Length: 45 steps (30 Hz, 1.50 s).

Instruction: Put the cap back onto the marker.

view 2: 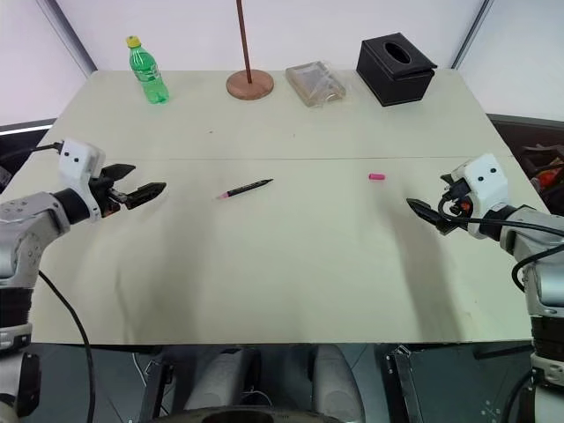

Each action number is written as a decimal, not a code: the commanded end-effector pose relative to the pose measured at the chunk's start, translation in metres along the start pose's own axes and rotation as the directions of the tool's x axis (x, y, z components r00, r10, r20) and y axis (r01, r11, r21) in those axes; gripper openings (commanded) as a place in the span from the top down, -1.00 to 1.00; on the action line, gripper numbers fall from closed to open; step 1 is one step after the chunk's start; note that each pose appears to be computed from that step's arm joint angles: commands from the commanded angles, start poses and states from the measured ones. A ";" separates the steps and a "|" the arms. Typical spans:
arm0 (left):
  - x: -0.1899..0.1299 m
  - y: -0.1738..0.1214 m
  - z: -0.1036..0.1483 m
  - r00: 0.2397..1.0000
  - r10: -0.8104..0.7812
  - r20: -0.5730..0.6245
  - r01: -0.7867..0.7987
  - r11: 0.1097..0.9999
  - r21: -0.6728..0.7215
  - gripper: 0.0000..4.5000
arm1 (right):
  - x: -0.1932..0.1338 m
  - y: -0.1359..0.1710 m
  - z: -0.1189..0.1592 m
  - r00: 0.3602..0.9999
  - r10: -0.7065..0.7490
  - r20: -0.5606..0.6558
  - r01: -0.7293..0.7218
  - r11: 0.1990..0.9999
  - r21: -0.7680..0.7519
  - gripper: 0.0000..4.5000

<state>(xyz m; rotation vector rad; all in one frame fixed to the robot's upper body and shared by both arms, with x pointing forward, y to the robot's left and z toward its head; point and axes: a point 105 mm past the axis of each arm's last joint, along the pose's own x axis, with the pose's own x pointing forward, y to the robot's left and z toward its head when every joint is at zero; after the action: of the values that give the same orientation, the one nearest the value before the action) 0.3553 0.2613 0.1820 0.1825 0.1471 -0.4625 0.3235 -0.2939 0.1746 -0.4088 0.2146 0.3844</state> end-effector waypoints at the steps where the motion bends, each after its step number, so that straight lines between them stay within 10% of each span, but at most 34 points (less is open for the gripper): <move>1: -0.001 0.012 0.022 0.995 0.016 0.096 -0.021 0.998 0.053 -0.99 | -0.003 -0.003 0.019 0.998 -0.014 0.055 0.017 0.998 -0.057 -0.96; 17: 0.086 -0.047 0.004 0.863 -0.502 -0.062 0.505 0.848 0.158 -0.99 | 0.002 0.050 0.080 0.916 0.339 0.215 -0.343 0.939 -0.019 -0.96; 45: 0.145 -0.113 -0.029 0.878 -0.455 -0.150 0.476 0.865 0.159 -0.99 | -0.006 0.061 0.075 0.942 0.260 0.211 -0.263 0.965 -0.014 -0.96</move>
<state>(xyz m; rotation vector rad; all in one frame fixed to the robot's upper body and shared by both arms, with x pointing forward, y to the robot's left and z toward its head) 0.4246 0.1071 0.1049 0.3280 0.2521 -0.9693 0.3074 -0.2162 0.2075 -0.3024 0.1297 0.6838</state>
